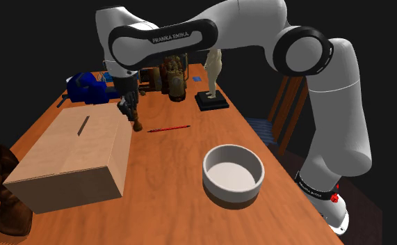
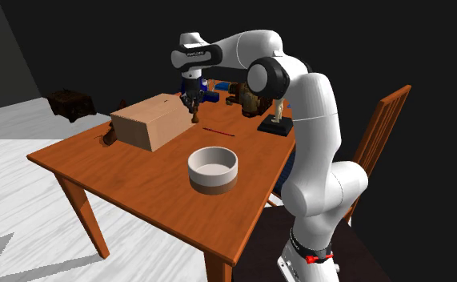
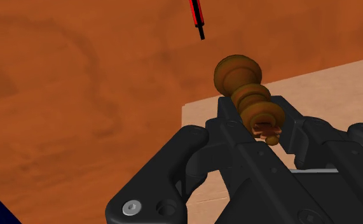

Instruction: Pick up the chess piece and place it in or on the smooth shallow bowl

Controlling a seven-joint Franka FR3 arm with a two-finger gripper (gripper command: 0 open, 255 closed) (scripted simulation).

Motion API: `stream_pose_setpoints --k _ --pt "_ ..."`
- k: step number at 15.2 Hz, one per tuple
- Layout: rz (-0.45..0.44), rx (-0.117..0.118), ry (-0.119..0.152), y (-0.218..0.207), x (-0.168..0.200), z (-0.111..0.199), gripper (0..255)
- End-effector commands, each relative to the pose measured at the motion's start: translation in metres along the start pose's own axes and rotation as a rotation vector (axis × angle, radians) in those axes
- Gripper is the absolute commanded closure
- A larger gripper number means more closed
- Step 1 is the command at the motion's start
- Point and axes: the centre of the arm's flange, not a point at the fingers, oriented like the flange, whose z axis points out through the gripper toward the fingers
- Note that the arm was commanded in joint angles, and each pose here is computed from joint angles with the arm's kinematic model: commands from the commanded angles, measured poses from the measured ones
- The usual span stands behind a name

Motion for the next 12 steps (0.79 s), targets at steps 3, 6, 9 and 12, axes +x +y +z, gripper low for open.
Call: stream_pose_setpoints --k 3,6,9,12 --pt "0.000 0.000 0.000 0.001 0.001 -0.021 255" --pt "0.000 0.000 0.000 0.001 0.002 -0.037 255" --pt "0.000 0.000 0.000 0.001 0.003 -0.052 255" --pt "0.000 0.000 0.000 0.001 0.004 -0.068 255"
